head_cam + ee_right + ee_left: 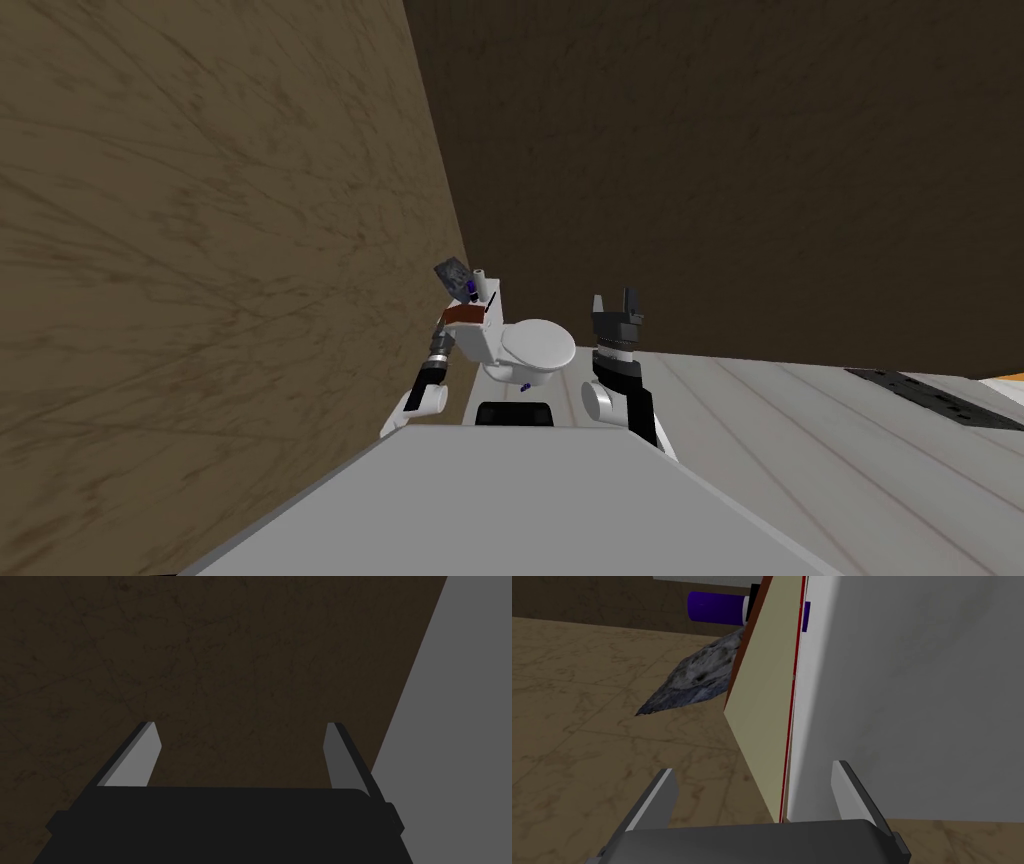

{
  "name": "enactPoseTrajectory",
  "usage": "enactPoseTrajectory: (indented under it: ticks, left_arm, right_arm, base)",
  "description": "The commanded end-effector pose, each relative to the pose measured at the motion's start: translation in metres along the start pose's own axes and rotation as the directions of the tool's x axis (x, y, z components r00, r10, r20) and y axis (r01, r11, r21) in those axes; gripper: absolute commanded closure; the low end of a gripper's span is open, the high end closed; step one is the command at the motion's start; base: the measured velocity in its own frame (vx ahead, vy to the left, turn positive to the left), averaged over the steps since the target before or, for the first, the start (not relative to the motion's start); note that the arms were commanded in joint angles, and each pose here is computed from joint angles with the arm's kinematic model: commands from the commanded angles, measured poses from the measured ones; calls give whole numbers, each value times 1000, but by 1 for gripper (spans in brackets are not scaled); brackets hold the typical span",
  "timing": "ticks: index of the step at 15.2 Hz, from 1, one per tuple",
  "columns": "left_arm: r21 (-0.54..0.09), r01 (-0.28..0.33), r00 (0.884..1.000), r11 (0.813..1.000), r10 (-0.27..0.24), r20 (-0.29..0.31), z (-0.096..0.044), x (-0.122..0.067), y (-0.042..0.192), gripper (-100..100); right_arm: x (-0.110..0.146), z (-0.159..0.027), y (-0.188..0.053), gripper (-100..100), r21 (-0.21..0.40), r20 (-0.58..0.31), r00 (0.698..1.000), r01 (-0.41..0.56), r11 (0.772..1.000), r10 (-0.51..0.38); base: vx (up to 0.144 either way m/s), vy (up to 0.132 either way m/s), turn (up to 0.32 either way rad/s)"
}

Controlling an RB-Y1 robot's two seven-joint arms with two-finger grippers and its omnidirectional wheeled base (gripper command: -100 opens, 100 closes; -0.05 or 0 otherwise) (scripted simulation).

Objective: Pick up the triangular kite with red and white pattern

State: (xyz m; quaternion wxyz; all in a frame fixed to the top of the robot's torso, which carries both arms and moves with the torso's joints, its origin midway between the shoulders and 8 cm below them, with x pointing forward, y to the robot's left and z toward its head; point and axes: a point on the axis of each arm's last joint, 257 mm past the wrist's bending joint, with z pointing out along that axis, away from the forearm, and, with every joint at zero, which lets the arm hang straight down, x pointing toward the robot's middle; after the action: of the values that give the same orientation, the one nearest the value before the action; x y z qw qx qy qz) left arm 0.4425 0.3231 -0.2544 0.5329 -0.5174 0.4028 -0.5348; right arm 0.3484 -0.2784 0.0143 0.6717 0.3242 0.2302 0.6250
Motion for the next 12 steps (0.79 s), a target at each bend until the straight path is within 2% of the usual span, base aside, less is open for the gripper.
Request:
enactPoseTrajectory:
  ticks: [1, 4, 5, 8, 9, 10, 12]
  left_arm:
    - [8, 2, 1000, 1000, -1, -18, 0, 7, 2, -100]
    - [18, 3, 999, 1000, -3, -44, -2, 17, 7, -100]
    - [13, 2, 999, 1000, -2, -34, -2, 14, 5, -100]
    - [20, -9, 999, 1000, 9, -38, 6, 12, -10, -100]
    - [21, -6, 999, 1000, 6, -38, 3, 12, -6, -100]
    - [16, 0, 999, 1000, 0, -37, 0, 14, 2, 100]
    - [10, -1, 999, 1000, 1, -36, 0, 13, 3, 100]
  right_arm:
    - [0, 0, 0, 0, 0, 0, 1000, 0, 1000, 0]
    - [0, 0, 0, 0, 0, 0, 1000, 0, 1000, 0]
    - [0, 0, 0, 0, 0, 0, 1000, 0, 1000, 0]
    - [0, 0, 0, 0, 0, 0, 1000, 0, 1000, 0]
    - [0, 0, 0, 0, 0, 0, 1000, 0, 1000, 0]
    - [0, 0, 0, 0, 0, 0, 1000, 0, 1000, 0]
    - [0, 0, 0, 0, 0, 0, 1000, 0, 1000, 0]
  base:
    - [-38, 120, -92]
    - [-54, 126, -92]
    - [-36, 81, -45]
    - [57, -13, -1]
    - [54, -29, 6]
    - [-11, -3, 3]
    - [-48, 16, -2]
